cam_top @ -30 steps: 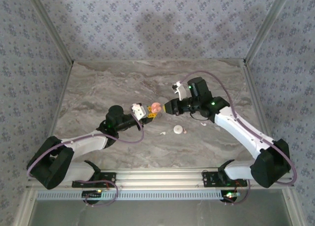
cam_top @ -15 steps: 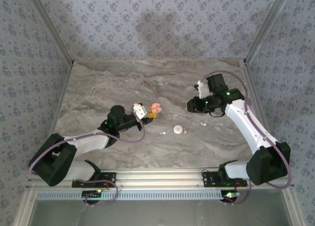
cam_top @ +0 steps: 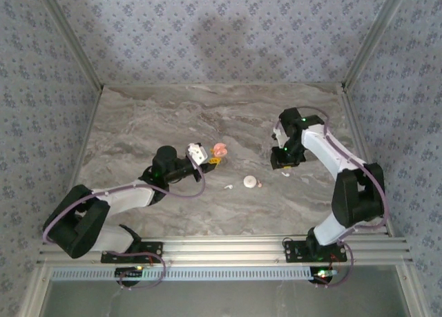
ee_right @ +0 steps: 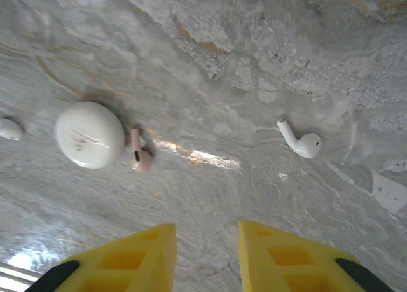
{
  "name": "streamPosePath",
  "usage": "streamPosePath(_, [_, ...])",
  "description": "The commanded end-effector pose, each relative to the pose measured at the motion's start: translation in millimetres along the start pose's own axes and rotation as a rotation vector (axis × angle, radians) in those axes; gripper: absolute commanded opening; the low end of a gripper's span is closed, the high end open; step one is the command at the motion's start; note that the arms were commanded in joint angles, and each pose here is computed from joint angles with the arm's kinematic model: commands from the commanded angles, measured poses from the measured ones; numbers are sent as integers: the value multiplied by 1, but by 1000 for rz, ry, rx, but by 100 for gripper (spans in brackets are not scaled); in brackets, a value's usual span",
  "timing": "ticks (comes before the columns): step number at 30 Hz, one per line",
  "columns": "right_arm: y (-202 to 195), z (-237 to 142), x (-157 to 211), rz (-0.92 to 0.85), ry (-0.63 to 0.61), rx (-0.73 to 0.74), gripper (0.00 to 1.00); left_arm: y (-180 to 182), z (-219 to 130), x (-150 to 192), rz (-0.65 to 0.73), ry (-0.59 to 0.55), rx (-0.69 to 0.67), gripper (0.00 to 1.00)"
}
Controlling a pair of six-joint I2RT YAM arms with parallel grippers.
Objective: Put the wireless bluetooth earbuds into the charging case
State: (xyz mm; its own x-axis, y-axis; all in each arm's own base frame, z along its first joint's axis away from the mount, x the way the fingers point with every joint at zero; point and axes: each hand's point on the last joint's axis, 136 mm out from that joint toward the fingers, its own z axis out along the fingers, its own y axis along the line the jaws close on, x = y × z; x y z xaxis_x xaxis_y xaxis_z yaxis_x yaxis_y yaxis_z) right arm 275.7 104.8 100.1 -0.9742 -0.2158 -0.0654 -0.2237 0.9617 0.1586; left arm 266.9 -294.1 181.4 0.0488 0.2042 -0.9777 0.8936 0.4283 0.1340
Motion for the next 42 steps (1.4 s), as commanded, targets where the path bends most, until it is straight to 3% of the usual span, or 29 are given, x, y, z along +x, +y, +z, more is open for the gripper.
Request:
streamPosePath(1, [-11, 6, 6, -26, 66, 54, 34, 3, 4, -15, 12, -30, -5, 11])
streamPosePath(20, [-32, 27, 17, -81, 245, 168, 46, 5, 5, -12, 13, -17, -14, 11])
streamPosePath(30, [-46, 39, 8, 10, 248, 170, 47, 6, 4, -11, 17, -12, -22, 11])
streamPosePath(38, [-61, 44, -14, 91, 154, 182, 47, 5, 3, -11, 21, -13, -20, 11])
streamPosePath(42, [-65, 54, -19, 98, 167, 190, 47, 5, 3, -11, 20, -11, -21, 11])
